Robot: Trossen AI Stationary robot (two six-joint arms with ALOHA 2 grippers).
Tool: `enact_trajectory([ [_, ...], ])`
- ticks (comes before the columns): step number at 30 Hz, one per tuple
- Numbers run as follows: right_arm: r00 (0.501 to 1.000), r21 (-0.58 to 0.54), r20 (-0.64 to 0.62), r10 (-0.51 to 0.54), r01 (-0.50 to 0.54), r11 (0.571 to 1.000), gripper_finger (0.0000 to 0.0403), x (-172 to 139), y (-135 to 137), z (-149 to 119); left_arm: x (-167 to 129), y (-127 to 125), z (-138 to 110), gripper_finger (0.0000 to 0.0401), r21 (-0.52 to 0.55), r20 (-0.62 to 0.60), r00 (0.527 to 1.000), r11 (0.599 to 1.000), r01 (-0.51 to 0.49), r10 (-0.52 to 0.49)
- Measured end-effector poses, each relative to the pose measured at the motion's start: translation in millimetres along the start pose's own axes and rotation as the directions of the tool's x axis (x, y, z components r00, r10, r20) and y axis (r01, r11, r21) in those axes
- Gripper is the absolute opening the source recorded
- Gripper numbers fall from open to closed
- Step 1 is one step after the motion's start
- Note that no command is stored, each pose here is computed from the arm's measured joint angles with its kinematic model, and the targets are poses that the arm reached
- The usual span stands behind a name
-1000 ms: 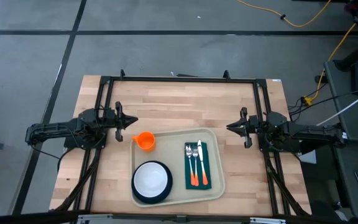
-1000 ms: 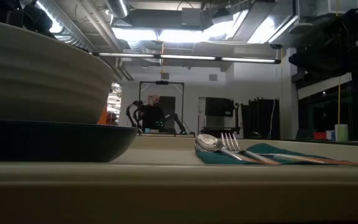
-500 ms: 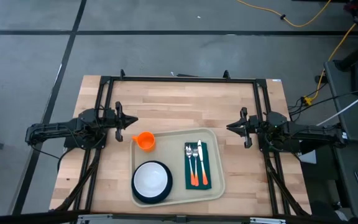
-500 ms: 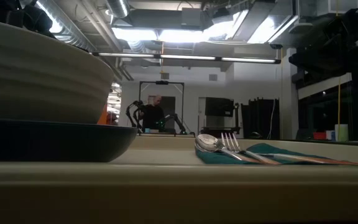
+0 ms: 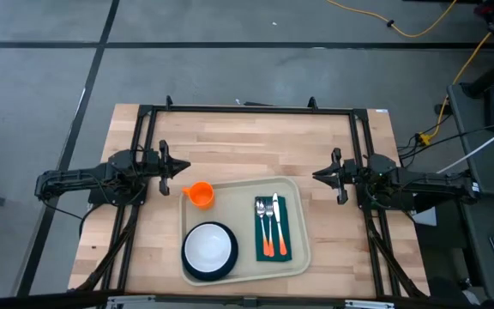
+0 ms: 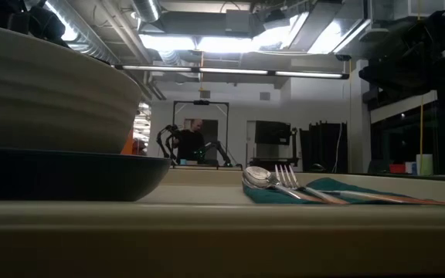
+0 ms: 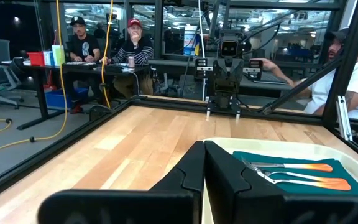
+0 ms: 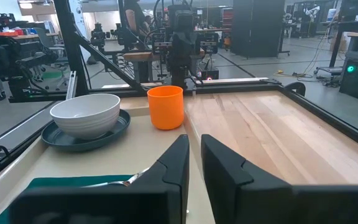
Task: Set up tray
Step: Return to Home Position
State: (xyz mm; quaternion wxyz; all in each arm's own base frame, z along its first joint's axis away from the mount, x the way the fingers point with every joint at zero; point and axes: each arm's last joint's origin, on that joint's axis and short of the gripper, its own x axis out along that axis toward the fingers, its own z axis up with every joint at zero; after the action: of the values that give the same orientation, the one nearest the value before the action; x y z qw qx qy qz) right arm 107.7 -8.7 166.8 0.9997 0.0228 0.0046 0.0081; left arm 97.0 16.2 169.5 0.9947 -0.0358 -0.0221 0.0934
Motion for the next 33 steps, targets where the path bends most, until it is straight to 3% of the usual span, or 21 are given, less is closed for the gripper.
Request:
enact_trajectory([
  [6, 1.0, -0.002, 0.0, 0.0, 0.0, 1.0, 0.0049, 0.0, 0.0, 0.0, 0.0, 0.0, 0.0, 0.0004, 0.0, 0.0, 1.0, 1.0, 0.0, 0.0],
  [11, 1.0, -0.133, 0.0, -0.003, 0.003, 0.991, 0.0049, 0.0, -0.1, 0.0, 0.0, 0.0, 0.1, 0.0004, 0.0, 0.0, 1.0, 1.0, 0.001, -0.001],
  [33, 1.0, -0.125, 0.0, 0.0, 0.0, 0.992, 0.0049, 0.0, 0.0, 0.0, 0.0, 0.0, 0.1, 0.0004, 0.0, 0.0, 1.0, 1.0, 0.0, 0.0],
])
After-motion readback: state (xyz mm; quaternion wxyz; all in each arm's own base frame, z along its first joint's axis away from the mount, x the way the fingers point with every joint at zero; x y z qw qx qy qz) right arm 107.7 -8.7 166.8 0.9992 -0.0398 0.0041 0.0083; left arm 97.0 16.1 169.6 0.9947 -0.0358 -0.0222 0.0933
